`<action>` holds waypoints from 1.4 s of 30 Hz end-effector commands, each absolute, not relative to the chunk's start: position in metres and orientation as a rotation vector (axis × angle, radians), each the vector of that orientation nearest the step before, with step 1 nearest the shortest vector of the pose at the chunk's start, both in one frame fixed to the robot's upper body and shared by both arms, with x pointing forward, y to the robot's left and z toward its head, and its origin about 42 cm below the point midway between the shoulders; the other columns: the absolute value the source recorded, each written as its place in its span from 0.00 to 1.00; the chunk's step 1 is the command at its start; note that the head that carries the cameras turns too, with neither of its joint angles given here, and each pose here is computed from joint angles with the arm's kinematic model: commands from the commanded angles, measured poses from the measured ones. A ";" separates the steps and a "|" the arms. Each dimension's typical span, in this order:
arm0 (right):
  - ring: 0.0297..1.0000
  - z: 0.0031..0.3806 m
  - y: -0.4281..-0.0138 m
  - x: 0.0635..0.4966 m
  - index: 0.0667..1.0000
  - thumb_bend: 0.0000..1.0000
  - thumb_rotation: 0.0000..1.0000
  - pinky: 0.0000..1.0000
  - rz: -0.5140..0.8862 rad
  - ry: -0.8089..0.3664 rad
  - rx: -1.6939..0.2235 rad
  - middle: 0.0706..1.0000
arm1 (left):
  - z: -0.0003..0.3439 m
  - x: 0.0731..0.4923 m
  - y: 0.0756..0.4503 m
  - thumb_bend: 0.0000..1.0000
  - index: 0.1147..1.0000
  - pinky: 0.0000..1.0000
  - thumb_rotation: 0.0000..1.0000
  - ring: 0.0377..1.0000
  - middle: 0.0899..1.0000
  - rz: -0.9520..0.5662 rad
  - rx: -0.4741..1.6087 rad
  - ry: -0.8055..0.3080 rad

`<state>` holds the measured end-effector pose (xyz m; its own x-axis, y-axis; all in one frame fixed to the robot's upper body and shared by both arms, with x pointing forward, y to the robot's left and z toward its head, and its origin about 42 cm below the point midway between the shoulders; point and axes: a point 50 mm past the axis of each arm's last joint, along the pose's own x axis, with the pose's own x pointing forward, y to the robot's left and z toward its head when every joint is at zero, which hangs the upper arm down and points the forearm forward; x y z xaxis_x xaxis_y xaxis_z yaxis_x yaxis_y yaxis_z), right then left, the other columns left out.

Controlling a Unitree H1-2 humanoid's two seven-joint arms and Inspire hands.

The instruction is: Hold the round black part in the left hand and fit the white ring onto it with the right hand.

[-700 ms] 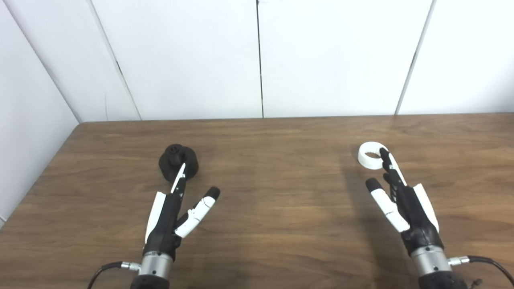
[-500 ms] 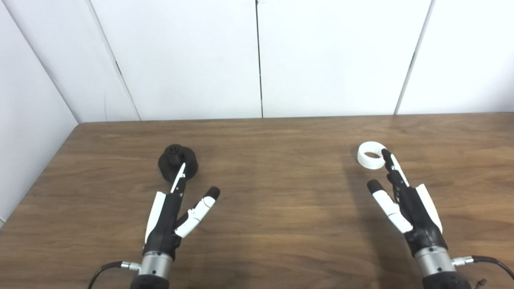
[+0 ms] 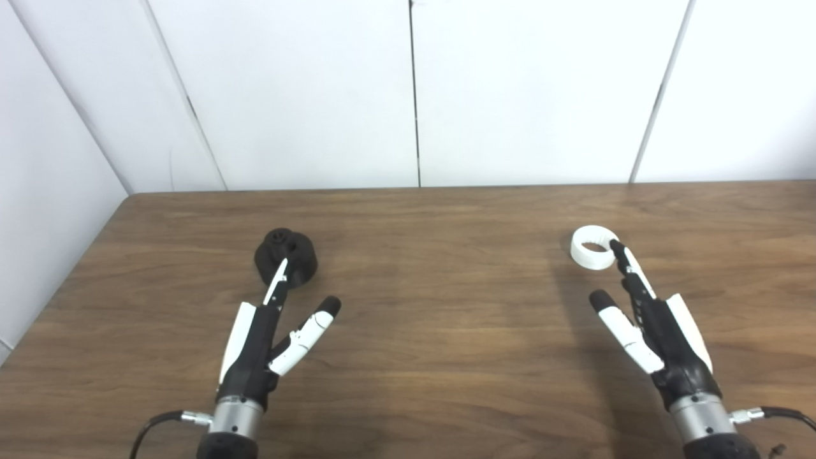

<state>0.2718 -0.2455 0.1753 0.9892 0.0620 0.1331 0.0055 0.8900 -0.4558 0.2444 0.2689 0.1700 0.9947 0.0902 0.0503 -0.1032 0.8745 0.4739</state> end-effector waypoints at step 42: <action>1.00 0.182 -0.247 0.276 0.99 0.70 0.90 1.00 0.018 -0.227 -0.471 1.00 | 0.242 0.350 0.386 0.95 0.94 1.00 0.54 1.00 1.00 0.089 1.259 0.005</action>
